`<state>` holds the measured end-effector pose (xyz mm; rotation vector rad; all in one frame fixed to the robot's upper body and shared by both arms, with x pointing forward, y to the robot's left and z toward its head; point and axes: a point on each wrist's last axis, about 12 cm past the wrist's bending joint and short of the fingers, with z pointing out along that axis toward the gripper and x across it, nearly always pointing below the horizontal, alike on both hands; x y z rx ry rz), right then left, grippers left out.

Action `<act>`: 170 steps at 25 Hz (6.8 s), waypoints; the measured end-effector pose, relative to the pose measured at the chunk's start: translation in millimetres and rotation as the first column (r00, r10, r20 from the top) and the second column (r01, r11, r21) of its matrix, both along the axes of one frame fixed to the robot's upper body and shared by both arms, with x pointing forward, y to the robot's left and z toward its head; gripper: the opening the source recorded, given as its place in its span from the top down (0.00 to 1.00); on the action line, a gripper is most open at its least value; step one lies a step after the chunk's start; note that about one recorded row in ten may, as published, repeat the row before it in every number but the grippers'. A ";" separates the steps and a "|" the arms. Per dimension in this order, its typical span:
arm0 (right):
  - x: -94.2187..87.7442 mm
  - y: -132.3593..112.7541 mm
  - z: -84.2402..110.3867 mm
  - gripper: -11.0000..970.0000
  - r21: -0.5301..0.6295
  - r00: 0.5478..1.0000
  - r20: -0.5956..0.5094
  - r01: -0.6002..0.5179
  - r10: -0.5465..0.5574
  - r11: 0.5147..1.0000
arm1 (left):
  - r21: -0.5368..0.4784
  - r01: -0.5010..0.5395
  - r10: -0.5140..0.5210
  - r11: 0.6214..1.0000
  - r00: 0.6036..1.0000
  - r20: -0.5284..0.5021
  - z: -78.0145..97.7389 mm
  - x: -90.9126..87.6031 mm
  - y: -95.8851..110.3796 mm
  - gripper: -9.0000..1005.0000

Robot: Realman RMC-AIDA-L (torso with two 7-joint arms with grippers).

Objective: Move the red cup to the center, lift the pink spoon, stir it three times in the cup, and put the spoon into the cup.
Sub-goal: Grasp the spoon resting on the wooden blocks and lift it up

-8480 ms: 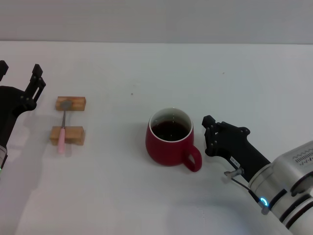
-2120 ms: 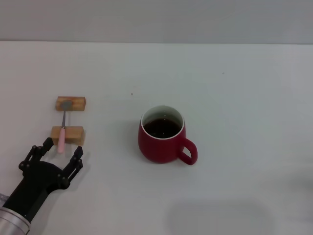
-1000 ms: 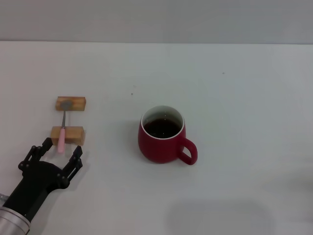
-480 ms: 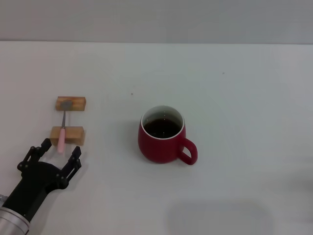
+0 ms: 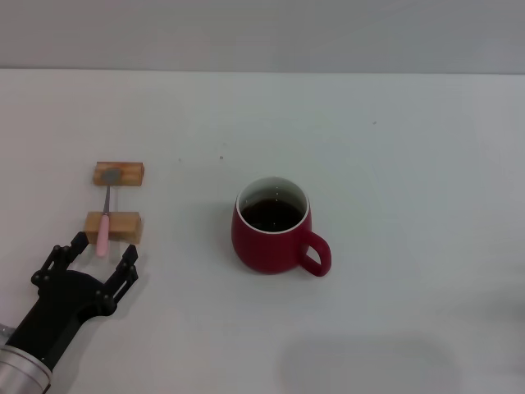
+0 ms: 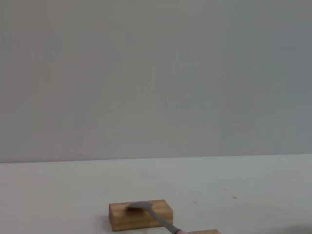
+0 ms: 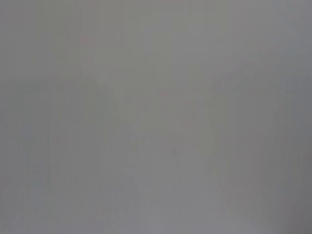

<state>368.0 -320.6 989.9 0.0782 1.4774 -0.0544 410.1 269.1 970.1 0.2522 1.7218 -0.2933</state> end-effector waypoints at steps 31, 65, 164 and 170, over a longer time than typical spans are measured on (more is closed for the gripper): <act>-0.6 -0.1 0.0 0.99 -0.004 1.000 0.000 0.001 -0.001 1.000 | -0.002 0.001 -0.001 1.000 1.000 0.007 0.9 0.2 -0.2 0.41; -0.7 0.8 2.7 0.99 -0.001 1.000 0.024 -0.001 0.001 1.000 | -0.001 -0.001 0.001 1.000 1.000 0.006 0.8 0.4 0.8 0.48; 1.8 4.7 0.0 0.99 -0.006 1.000 0.000 -0.026 0.026 1.000 | -0.044 0.086 -0.065 0.995 0.930 0.361 50.1 33.9 -13.1 0.86; 3.3 5.1 0.3 0.99 -0.006 1.000 0.002 -0.029 0.029 1.000 | -0.052 0.116 -0.088 0.992 0.921 0.380 54.1 37.9 -16.3 0.86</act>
